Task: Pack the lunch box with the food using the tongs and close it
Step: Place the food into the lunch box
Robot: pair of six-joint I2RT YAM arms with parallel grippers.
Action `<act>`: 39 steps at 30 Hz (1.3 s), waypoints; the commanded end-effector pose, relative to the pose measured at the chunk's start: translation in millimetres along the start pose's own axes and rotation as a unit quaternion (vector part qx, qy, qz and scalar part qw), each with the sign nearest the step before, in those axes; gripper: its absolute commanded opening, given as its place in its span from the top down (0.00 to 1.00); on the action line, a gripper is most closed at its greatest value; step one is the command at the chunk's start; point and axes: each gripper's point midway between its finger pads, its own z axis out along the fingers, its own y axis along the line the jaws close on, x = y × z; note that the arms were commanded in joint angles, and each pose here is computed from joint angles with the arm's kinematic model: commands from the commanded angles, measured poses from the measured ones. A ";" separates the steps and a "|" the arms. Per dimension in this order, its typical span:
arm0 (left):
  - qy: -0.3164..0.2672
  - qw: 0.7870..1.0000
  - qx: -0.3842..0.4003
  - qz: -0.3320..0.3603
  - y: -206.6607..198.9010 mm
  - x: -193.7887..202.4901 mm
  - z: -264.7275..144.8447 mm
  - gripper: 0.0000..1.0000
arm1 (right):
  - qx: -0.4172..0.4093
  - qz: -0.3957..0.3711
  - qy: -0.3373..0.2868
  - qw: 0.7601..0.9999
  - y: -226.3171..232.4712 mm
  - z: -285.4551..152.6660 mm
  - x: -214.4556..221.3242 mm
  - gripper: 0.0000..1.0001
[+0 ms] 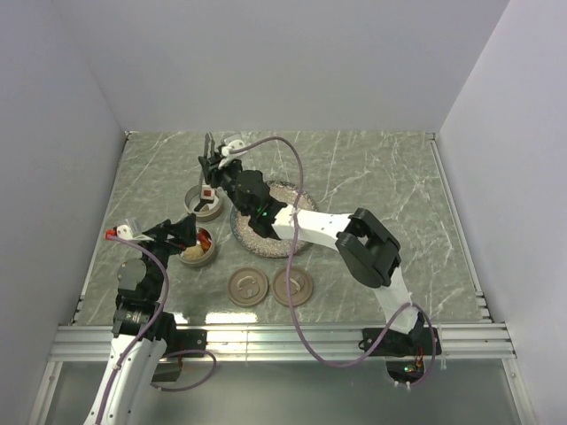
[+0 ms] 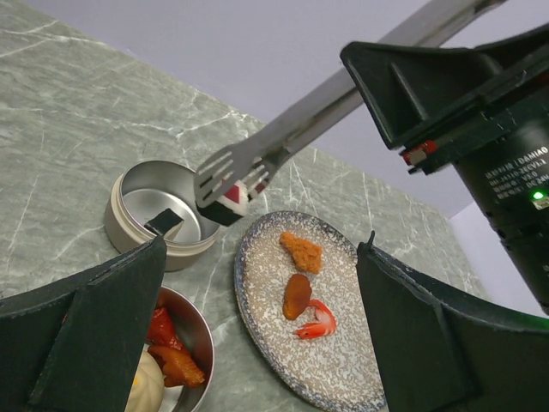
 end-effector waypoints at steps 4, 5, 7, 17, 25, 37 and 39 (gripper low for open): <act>-0.013 1.000 -0.002 0.002 -0.8 -7.1 0.1 0.01 | -0.021 0.036 -0.084 0.996 19.8 21.5 -51.9 0.82; -0.013 1.000 -0.002 0.001 -0.9 -7.1 0.3 0.01 | -0.018 0.034 -0.081 0.996 19.1 23.8 -45.4 0.82; -0.013 1.000 -0.001 0.002 -1.1 -6.9 0.6 0.01 | -0.016 0.032 -0.079 0.996 20.3 28.8 -45.1 0.80; -0.011 1.000 0.002 0.002 -2.2 -6.2 1.0 0.01 | -0.002 0.023 -0.069 0.997 17.1 38.9 -28.8 0.48; -0.010 1.000 0.001 0.003 -1.5 -5.7 0.7 0.00 | 0.001 0.020 -0.069 0.997 14.3 37.3 -28.0 0.43; -0.011 1.000 -0.001 0.001 -0.7 -5.3 0.4 0.00 | 0.053 -0.002 -0.098 0.994 -31.8 -13.9 -53.0 0.44; -0.012 1.000 0.000 0.001 -1.1 -6.0 0.5 0.00 | 0.070 -0.015 -0.095 0.993 -44.5 -27.4 -48.0 0.44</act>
